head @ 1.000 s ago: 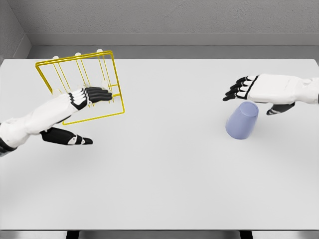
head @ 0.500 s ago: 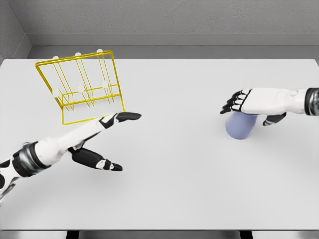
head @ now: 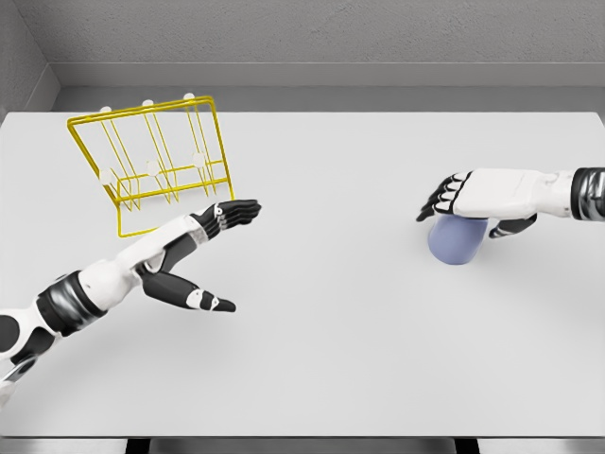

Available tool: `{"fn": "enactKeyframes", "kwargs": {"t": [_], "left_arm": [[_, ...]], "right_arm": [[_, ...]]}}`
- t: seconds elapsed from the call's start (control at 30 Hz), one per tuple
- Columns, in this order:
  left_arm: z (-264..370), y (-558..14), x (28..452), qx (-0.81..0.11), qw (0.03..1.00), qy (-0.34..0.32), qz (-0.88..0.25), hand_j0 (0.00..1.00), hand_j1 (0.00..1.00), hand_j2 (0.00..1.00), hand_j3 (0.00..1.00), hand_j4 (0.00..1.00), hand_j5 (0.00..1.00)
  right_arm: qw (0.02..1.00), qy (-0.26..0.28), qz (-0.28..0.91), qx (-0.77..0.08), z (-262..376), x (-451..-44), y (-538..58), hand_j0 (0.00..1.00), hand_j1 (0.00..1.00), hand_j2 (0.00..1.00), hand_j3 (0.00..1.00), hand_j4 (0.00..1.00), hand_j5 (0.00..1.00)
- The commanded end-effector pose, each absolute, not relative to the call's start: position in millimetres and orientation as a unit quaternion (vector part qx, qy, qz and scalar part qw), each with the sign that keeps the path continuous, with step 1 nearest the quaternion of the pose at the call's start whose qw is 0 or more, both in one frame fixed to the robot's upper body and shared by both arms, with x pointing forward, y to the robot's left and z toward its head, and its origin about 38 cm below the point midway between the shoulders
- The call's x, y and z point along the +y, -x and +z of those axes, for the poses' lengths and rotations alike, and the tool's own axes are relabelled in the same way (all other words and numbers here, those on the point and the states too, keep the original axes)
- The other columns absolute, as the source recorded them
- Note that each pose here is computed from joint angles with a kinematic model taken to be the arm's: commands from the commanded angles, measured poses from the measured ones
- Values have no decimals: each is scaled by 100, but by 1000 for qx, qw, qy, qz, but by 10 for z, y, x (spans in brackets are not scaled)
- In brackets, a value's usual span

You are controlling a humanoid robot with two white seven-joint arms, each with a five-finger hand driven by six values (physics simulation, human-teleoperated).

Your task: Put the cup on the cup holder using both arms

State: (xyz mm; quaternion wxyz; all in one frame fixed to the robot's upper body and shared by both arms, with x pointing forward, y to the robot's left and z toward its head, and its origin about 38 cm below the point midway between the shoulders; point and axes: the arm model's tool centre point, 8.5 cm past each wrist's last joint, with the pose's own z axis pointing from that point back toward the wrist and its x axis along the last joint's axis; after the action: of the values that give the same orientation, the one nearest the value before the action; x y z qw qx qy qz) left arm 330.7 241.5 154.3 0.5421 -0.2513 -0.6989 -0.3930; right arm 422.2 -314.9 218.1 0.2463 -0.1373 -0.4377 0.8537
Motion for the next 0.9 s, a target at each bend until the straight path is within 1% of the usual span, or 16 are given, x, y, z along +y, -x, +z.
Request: {"fn": "enactKeyframes", "kwargs": {"t": [0.0,0.07,0.17,0.27,0.3,0.43,0.47,0.63,0.67,0.77,0.8,0.87], "left_arm": [[1467,-3348,2476,-685,568,248,-384,100,100,100,100,100,100],[1416,-3414,2523,-662,597,234,-389,100,100,100,100,100,100],[1351,-3449,2602,-654,610,223,-389,100,100,100,100,100,100],[1303,-3456,2565,-647,612,226,-394,100,100,100,100,100,100],[1295,-3460,2568,-647,613,226,-393,100,100,100,100,100,100],[1265,-3457,2505,-643,611,231,-400,100,100,100,100,100,100],[1258,-3461,2507,-643,612,231,-399,100,100,100,100,100,100],[1158,-3467,2518,-635,623,231,-394,100,100,100,100,100,100],[1126,-3473,2520,-633,626,231,-392,100,100,100,100,100,100],[1103,-3477,2494,-632,631,242,-378,100,100,100,100,100,100],[1126,-3494,2496,-634,636,255,-359,100,100,100,100,100,100],[1113,-3556,2505,-608,666,259,-345,100,100,100,100,100,100]], "right_arm": [[246,138,853,-439,2192,-3143,-4220,84,84,84,84,84,84],[246,134,859,-429,2175,-3139,-4211,83,83,83,83,83,83],[245,132,861,-425,2171,-3135,-4204,80,80,80,80,80,80],[246,132,862,-423,2168,-3141,-4205,78,78,78,78,78,78],[246,132,862,-423,2168,-3141,-4205,76,76,76,76,76,76],[246,133,861,-424,2182,-3143,-4210,75,75,75,75,75,75],[245,136,861,-424,2203,-3148,-4217,71,71,71,71,71,71],[244,136,860,-426,2217,-3143,-4220,67,67,67,67,67,67],[244,137,861,-425,2215,-3145,-4219,62,62,62,62,62,62],[244,137,860,-426,2227,-3144,-4223,59,59,59,59,59,59],[244,137,860,-426,2227,-3144,-4223,57,57,57,57,57,57],[242,140,860,-428,2260,-3138,-4233,56,56,56,56,56,56]]}}
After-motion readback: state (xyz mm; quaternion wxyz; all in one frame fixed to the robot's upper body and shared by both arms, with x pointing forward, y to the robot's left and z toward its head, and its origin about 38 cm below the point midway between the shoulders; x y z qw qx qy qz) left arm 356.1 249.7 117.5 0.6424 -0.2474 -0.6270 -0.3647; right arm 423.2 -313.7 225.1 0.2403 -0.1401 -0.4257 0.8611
